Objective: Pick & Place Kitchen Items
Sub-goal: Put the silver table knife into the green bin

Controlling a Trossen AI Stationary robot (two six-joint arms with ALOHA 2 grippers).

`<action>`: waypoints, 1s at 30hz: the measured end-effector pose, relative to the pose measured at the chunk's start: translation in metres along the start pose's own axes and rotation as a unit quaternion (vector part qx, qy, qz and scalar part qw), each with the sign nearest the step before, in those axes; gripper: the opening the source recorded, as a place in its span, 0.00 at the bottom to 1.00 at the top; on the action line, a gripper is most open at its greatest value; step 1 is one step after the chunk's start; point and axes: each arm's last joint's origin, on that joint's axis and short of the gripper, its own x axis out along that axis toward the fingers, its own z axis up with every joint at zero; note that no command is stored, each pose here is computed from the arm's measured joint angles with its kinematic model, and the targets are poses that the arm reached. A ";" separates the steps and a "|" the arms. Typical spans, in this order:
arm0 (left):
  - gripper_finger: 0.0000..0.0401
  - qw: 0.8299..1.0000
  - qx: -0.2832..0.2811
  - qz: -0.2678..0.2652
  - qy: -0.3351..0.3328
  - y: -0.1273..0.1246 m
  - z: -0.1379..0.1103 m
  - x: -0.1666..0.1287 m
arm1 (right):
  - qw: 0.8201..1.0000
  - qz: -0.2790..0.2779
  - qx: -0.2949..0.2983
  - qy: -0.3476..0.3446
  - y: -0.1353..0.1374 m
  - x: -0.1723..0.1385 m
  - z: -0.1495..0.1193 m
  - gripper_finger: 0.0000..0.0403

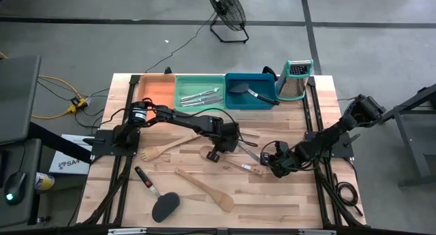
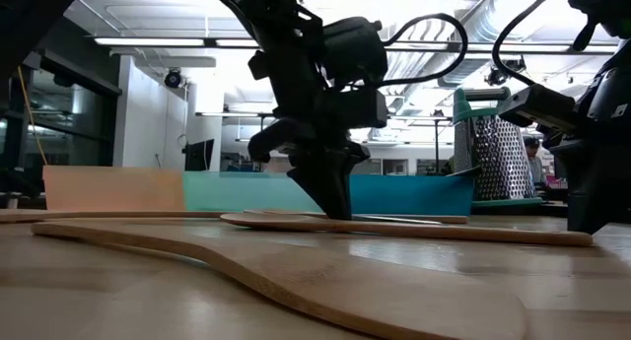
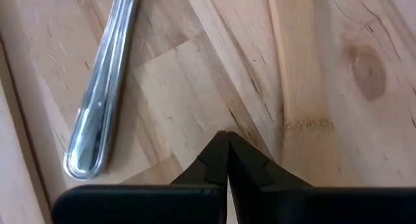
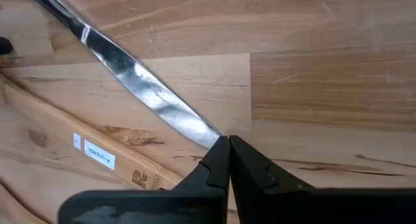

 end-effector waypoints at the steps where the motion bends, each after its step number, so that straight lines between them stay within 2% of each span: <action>1: 0.00 1.000 -0.003 0.000 0.001 0.000 0.001 -0.001 | 1.000 0.000 0.000 0.000 0.000 0.000 0.000 0.01; 7: 0.00 1.000 -0.014 0.009 0.000 0.005 0.013 -0.012 | 1.000 0.000 -0.001 0.000 0.000 0.000 0.000 0.01; 11: 0.00 0.998 -0.028 0.054 0.004 0.011 0.025 -0.023 | 1.000 -0.002 -0.002 0.000 0.000 0.000 0.000 0.01; 18: 0.05 0.996 0.028 0.087 -0.009 0.016 0.034 -0.029 | 1.000 -0.003 -0.002 0.002 0.000 0.000 0.000 0.01; 23: 0.21 0.993 0.064 0.095 -0.011 0.018 0.036 -0.030 | 1.000 -0.004 -0.002 0.002 0.000 0.000 0.000 0.01; 30: 0.52 0.990 0.064 0.126 -0.001 0.020 0.036 -0.031 | 1.000 -0.009 -0.002 0.004 -0.001 0.000 0.000 0.01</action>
